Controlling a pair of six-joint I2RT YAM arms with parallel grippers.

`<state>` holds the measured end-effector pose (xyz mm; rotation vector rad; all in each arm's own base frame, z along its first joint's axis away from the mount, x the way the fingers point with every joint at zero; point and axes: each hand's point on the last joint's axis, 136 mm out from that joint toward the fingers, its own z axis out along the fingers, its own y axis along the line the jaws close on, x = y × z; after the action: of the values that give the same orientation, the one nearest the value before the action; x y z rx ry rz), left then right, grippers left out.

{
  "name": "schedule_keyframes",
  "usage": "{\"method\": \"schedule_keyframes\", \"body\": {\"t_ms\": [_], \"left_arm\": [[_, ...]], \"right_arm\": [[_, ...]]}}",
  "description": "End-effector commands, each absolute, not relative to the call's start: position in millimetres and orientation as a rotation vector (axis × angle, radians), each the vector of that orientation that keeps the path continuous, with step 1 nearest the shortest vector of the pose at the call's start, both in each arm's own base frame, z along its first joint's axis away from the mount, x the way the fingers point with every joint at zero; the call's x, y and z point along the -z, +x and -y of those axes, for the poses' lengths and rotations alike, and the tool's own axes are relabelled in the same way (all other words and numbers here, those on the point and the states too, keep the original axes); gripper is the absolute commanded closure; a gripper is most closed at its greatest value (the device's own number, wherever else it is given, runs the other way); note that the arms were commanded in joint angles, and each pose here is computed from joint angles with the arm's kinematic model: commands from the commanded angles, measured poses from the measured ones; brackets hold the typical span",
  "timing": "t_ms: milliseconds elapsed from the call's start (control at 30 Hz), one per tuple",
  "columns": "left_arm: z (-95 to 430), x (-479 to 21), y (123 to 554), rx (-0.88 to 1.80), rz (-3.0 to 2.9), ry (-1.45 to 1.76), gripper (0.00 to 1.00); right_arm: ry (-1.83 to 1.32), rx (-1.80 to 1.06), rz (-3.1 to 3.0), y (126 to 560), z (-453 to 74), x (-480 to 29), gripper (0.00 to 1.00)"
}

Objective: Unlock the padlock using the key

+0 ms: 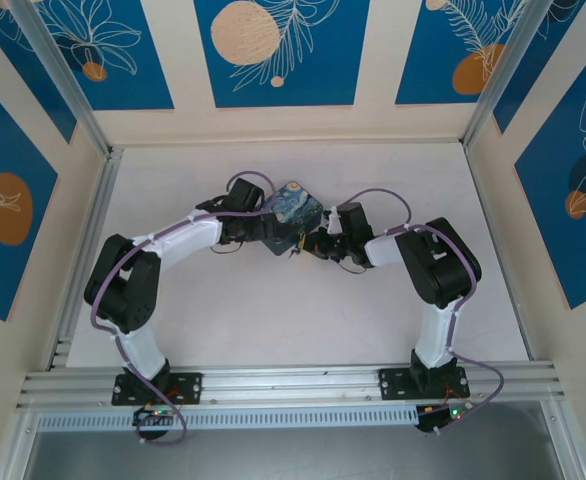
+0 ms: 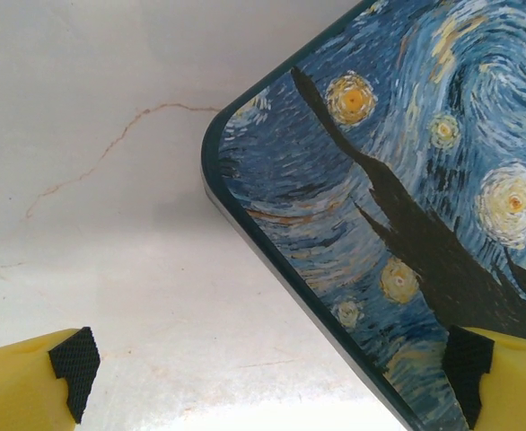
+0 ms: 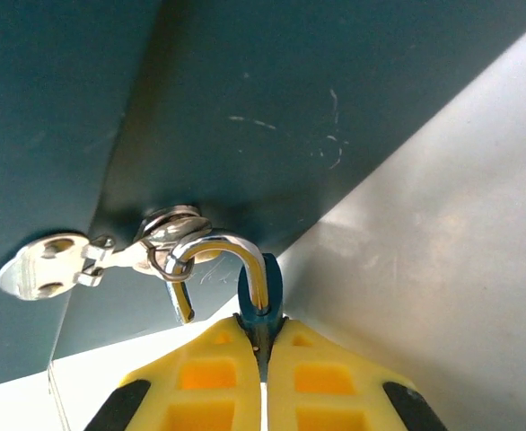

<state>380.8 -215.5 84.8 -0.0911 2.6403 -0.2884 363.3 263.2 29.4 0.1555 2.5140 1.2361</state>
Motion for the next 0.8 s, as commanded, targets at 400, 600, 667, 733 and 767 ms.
{"method": "schedule_keyframes", "body": {"t_ms": [400, 600, 667, 733, 767], "left_arm": [[204, -49, 360, 0.167, -2.749, -0.091, 0.0], [205, -45, 358, 0.169, -2.763, -0.088, 0.0], [206, -43, 357, 0.176, -2.768, -0.086, 0.0], [206, -42, 357, 0.176, -2.773, -0.085, 0.0], [207, -41, 357, 0.177, -2.775, -0.084, 0.0]], "right_arm": [[0.5, -1.402, -2.463, 371, -261, -20, 1.0], [0.553, -1.408, -2.451, 377, -259, -19, 1.0], [0.569, -1.409, -2.444, 380, -258, -20, 1.0], [0.587, -1.404, -2.435, 384, -255, -21, 1.0], [0.598, -1.404, -2.43, 386, -255, -22, 1.0]]}}
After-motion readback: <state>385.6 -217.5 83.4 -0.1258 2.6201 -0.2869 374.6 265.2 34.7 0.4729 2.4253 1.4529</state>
